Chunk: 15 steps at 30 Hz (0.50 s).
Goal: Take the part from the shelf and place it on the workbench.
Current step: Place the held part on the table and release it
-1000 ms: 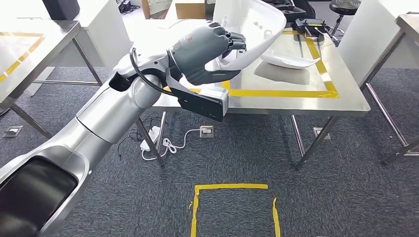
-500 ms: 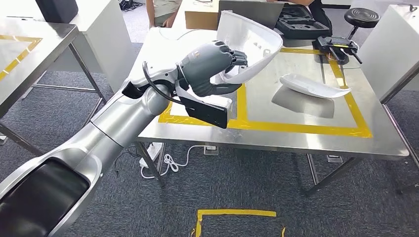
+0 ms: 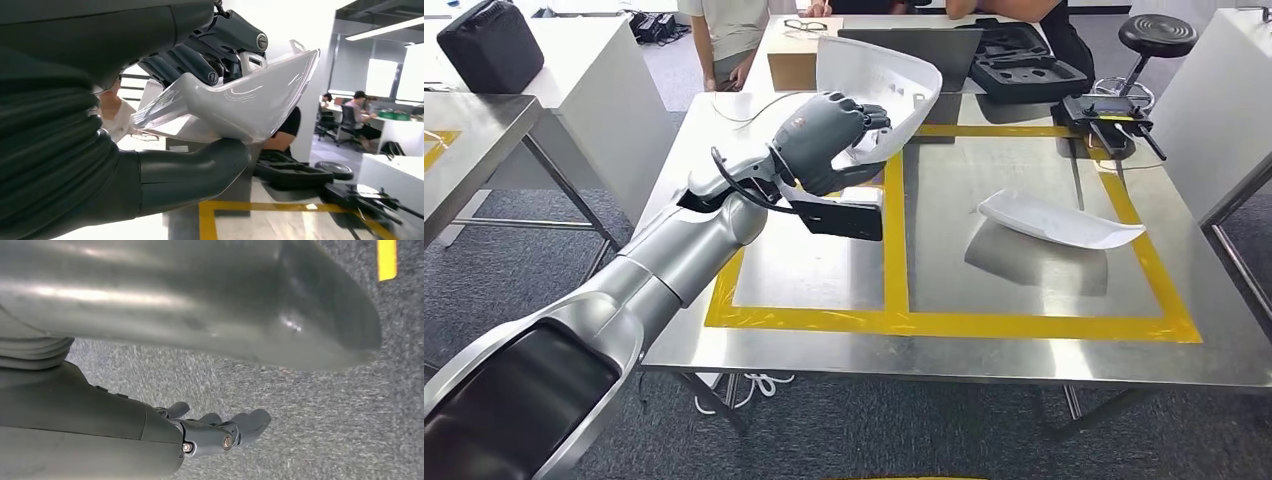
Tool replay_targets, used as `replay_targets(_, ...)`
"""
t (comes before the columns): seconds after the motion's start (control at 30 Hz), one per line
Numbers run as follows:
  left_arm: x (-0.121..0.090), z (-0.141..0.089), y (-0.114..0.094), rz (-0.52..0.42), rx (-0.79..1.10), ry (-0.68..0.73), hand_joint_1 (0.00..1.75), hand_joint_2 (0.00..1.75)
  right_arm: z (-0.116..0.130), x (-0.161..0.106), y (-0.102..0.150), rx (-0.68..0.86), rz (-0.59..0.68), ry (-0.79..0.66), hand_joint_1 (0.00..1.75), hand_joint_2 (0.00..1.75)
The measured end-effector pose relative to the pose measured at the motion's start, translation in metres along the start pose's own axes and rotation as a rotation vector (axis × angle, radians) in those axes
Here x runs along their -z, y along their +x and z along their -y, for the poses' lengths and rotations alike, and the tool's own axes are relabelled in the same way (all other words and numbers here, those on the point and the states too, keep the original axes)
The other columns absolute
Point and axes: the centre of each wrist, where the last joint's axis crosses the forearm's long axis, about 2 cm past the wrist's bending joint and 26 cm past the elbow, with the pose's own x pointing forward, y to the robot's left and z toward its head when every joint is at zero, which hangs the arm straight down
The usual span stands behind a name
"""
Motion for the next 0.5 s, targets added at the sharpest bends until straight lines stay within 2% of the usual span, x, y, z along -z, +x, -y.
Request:
replay_targets(0.13,-0.015,0.010,-0.017,-0.101,-0.032,0.015,1.75,1.75,-0.006,-0.001,0.000,0.007,-0.001,0.010,0.00,0.00)
replay_targets(0.3,-0.023,0.012,-0.026,-0.192,-0.051,0.063,1.75,1.75,-0.005,-0.001,0.001,0.004,-0.001,0.009,0.00,0.00)
replay_targets(0.5,-0.052,0.028,-0.048,-0.296,-0.088,0.083,1.75,1.75,-0.005,-0.001,0.000,-0.009,-0.010,0.009,0.00,0.00)
